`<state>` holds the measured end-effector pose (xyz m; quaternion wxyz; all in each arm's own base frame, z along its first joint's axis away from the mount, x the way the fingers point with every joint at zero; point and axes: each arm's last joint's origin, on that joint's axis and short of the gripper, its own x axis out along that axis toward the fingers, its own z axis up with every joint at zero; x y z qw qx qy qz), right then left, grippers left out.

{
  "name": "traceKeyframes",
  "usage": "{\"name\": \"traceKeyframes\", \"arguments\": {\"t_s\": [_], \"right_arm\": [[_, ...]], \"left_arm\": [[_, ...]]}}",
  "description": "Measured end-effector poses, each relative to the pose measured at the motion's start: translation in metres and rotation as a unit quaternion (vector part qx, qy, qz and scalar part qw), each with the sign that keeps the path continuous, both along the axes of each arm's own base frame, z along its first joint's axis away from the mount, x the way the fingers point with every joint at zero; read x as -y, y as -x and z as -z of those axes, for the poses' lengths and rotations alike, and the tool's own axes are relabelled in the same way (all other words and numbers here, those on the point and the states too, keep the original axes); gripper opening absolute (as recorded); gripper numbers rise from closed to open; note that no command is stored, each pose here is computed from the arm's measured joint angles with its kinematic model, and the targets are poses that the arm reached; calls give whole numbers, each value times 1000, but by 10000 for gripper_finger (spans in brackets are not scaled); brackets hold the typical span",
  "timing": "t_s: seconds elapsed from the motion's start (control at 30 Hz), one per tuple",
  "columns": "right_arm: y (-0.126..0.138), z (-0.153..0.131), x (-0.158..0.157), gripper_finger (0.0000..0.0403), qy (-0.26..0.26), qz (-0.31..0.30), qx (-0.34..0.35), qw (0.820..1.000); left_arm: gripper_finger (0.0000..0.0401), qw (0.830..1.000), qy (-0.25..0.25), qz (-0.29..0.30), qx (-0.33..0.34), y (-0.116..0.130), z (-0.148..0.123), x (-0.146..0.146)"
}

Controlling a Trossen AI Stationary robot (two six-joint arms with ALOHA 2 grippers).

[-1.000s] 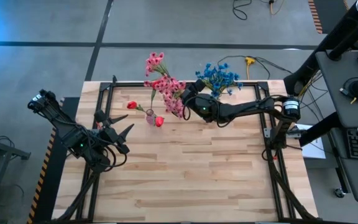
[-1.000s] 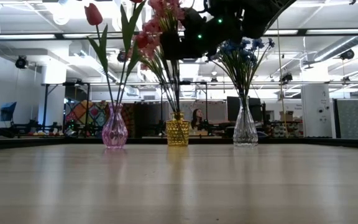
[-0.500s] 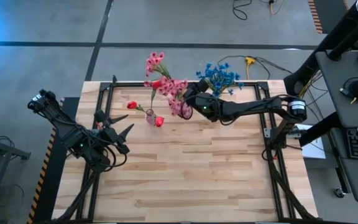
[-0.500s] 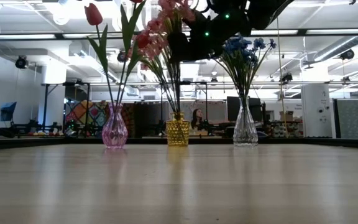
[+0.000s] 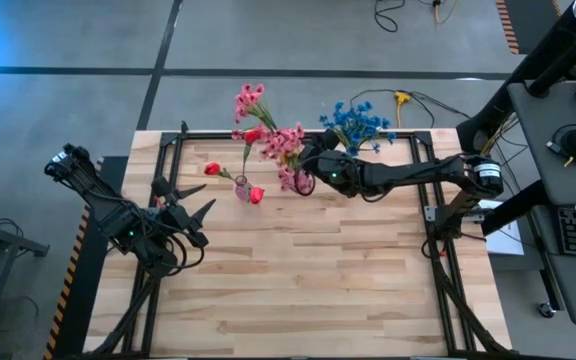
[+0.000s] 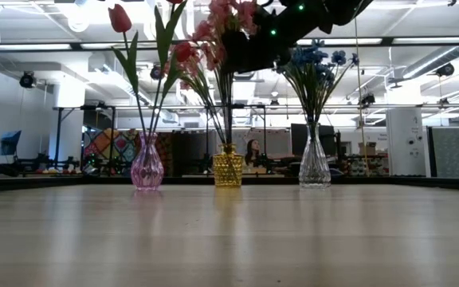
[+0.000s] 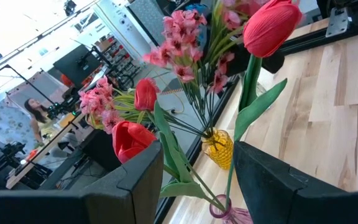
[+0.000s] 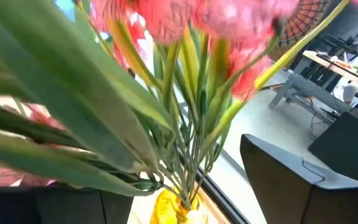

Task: Sort flowers into vase by color
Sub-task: Put the pink flowers into the yellow vase

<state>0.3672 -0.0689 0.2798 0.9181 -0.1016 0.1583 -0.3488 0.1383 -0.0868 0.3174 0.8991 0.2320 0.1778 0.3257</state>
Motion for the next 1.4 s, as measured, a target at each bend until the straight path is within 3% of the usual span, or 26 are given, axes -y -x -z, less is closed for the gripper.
{"name": "traceKeyframes", "arguments": {"t_s": [0.4,0.93,1.4], "right_arm": [[2,-3,-2,195,-1,-7,3,1000],[-1,-14,-2,138,-4,-5,21,1000],[-2,-12,1,118,-4,-2,20,1000]], "left_arm": [[178,1000,0,0,0,0,0,0],[178,1000,0,0,0,0,0,0],[178,1000,0,0,0,0,0,0]]}}
